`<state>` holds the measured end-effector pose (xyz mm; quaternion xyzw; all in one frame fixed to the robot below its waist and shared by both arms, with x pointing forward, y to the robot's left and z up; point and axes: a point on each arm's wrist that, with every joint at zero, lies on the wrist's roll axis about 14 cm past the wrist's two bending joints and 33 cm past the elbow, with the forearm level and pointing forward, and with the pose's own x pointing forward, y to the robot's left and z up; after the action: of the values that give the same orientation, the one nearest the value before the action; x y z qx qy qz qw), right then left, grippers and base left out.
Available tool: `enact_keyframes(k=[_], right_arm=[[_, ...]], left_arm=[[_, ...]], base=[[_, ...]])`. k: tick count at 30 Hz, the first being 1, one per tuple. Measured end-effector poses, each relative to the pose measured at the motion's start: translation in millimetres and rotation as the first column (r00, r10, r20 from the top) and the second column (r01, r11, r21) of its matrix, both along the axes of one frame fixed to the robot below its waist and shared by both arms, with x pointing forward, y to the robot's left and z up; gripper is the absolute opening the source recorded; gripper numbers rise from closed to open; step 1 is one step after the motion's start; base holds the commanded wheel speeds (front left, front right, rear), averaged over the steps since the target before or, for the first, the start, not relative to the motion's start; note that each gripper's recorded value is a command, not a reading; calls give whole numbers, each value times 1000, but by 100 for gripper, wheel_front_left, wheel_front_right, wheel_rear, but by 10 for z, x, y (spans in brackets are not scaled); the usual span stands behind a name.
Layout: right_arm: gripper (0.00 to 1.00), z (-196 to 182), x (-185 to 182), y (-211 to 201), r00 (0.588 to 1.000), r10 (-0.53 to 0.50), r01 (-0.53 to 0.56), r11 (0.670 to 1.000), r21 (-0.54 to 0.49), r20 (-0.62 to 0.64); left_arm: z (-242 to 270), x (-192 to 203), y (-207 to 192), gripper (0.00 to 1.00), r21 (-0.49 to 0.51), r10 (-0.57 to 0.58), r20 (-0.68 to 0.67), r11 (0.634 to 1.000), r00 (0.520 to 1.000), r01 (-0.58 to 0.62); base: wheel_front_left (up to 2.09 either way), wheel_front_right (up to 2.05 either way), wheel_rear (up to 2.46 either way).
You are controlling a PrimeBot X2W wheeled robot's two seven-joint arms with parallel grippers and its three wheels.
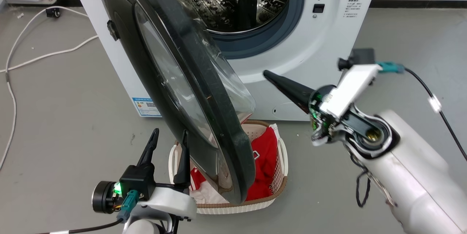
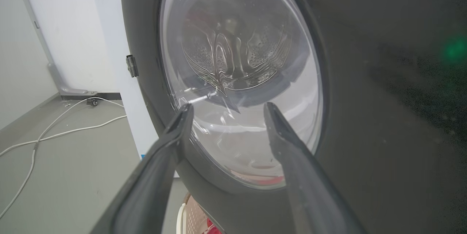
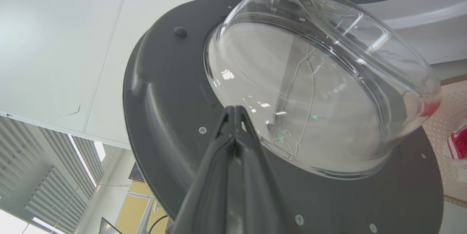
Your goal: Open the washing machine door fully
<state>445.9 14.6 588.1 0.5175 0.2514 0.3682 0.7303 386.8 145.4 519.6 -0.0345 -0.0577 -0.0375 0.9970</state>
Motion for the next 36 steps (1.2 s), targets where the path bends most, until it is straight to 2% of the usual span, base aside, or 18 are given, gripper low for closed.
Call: enact_keyframes(k=[4,8,11,15,16,18,19,20,22,26,28,31,36], right_arm=[[0,-58,1,-359,987,-159,159,986,43,3],[0,-233,-88,-791,946,-324,325,944,62,-17],[0,-384,-200,-1127,892,-452,453,890,60,-28],[0,-576,-389,-1534,798,-603,603,797,41,-28],[5,-617,-437,-1613,775,-632,632,774,33,-23],[45,-694,-543,-1712,742,-669,670,742,29,-34],[86,-732,-590,-1744,732,-681,681,732,18,-30],[100,-766,-631,-1781,721,-692,693,721,4,-20],[100,-789,-682,-1857,702,-712,712,702,-14,7],[100,-759,-706,-2044,665,-727,746,659,-98,169],[100,-683,-681,-2259,602,-745,795,590,-137,286],[100,-525,-668,-2443,516,-705,851,487,-196,486],[100,-343,-742,-2413,425,-568,899,357,-254,705]], left_arm=[[14,-36,3,100,-5,1,3,1000,1000,-1],[33,-66,2,100,-6,1,9,1000,1000,-1],[46,-94,6,100,-5,2,13,1000,1000,-2],[65,-123,20,100,-6,6,19,1000,1000,-6],[72,-127,24,100,-7,7,21,1000,1000,-7],[79,-139,36,100,-7,11,23,1000,1000,-11],[81,-143,41,100,-8,13,24,1000,1000,-13],[80,-147,48,100,-8,15,24,1000,1000,-15],[76,-158,49,100,-9,15,22,1000,1000,-15],[88,-174,54,100,-10,18,26,1000,999,-17],[88,-182,65,100,-10,21,27,1000,999,-21],[91,-187,72,100,-10,23,28,1000,999,-23],[81,-197,100,100,-5,30,25,1000,999,-30]], base=[[0,0,0],[0,0,0],[0,0,0],[0,0,0],[0,0,0],[0,0,0],[0,0,0],[0,0,0],[0,0,0],[0,0,0],[0,0,0],[0,0,0],[0,0,0]])
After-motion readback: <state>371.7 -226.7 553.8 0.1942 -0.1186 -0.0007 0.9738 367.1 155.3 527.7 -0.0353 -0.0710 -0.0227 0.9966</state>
